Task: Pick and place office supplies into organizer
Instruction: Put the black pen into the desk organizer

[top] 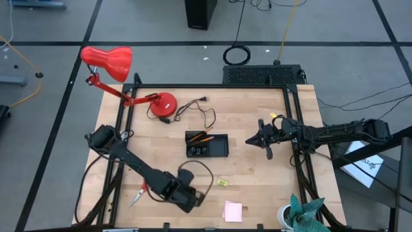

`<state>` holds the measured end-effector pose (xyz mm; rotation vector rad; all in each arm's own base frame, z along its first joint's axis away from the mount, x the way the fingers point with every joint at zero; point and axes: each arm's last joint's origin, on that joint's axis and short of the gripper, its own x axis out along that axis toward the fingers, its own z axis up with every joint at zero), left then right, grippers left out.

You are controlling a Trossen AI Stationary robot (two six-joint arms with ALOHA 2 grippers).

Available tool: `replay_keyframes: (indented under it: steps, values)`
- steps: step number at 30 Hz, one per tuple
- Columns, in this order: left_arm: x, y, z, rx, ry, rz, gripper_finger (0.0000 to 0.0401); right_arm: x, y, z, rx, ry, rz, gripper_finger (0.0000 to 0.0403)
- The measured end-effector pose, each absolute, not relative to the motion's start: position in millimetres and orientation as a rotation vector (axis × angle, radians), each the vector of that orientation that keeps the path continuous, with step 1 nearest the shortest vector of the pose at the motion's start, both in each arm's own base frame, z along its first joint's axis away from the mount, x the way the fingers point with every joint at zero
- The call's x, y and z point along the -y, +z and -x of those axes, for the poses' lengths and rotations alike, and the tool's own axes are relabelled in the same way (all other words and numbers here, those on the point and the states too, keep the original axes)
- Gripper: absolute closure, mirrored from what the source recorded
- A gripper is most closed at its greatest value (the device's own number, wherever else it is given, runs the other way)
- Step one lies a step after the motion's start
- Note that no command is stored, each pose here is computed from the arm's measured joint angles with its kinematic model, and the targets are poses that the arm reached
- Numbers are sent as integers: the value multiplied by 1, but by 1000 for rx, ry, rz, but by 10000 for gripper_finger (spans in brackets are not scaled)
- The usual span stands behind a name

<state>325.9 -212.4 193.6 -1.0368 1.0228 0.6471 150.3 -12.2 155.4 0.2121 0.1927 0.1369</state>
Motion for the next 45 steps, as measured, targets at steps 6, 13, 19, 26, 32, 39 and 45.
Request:
replay_keyframes:
  steps: [6,13,19,26,32,39,45]
  values:
    - [186,189,-327,-1104,882,1162,313,10,149,-149,-265,188,-224,399]
    - [156,189,-342,-1164,858,1144,277,10,148,-148,-271,191,-199,399]
    - [138,184,-344,-1201,882,1122,187,10,148,-148,-268,194,-177,399]
    - [137,171,-333,-1319,936,1176,147,10,148,-148,-268,195,-173,399]
    - [140,148,-328,-1339,955,1169,146,10,147,-148,-282,194,-176,399]
    - [142,123,-332,-1487,858,1061,146,10,145,-147,-304,193,-186,399]
    - [144,124,-330,-1574,634,857,146,10,144,-147,-313,192,-190,399]
